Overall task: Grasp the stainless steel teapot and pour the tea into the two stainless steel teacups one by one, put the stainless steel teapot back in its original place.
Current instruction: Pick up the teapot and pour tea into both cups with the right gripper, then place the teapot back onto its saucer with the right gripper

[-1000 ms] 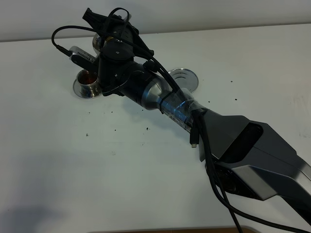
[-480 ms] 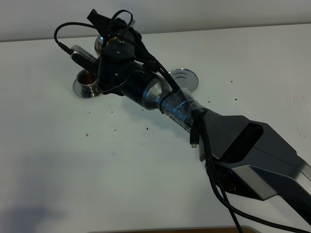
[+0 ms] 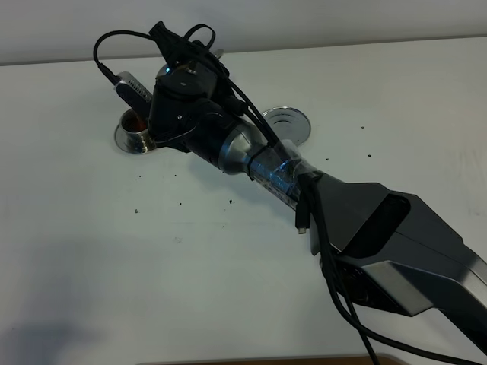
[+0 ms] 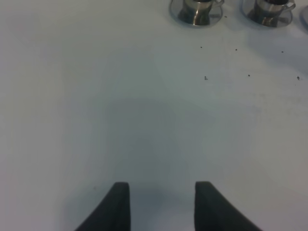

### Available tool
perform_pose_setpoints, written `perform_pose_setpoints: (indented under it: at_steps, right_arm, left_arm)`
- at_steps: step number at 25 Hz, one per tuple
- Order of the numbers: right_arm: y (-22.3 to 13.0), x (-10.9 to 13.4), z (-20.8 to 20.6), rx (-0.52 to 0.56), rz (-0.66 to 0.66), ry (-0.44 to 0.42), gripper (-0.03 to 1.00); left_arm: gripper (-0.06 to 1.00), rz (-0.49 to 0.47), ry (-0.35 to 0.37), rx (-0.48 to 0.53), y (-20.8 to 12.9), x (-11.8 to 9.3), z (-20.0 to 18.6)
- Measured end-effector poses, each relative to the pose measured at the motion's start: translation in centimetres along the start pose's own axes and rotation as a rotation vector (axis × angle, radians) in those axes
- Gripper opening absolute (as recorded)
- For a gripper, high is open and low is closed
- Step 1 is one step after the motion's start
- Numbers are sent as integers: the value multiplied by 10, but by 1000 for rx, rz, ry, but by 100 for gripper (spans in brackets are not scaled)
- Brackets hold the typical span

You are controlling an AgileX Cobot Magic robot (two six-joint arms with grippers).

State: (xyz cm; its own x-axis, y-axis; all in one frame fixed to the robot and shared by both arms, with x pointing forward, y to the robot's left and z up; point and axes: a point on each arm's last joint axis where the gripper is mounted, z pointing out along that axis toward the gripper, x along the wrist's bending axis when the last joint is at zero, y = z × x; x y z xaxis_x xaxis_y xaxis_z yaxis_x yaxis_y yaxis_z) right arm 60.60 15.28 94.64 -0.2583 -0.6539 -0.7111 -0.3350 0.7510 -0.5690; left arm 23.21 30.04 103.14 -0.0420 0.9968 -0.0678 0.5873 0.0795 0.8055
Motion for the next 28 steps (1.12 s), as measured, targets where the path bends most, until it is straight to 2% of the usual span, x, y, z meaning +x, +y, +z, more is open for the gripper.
perform_pose_setpoints:
  at_steps: [5,10,14,17,20,24,28]
  right_arm:
    - [-14,-7,-16,14,73,82,19]
    - [-30,-11,-35,-11,170,225,19]
    - [-37,-21,-48,-77,279,247,19]
    - [-41,-28,-57,-99,408,252,19]
    - [-42,-33,-65,-131,599,281,19]
    - [-39,-36,-74,-183,873,356,19]
    - [-36,-39,-83,-232,1070,447,19]
  left_arm:
    - [38,1,0,0,0,0,0]
    - [38,1,0,0,0,0,0]
    - [38,1,0,0,0,0,0]
    - [38,1,0,0,0,0,0]
    - [38,1,0,0,0,0,0]
    - [38,1,0,0,0,0,0]
    - [38,1,0,0,0,0,0]
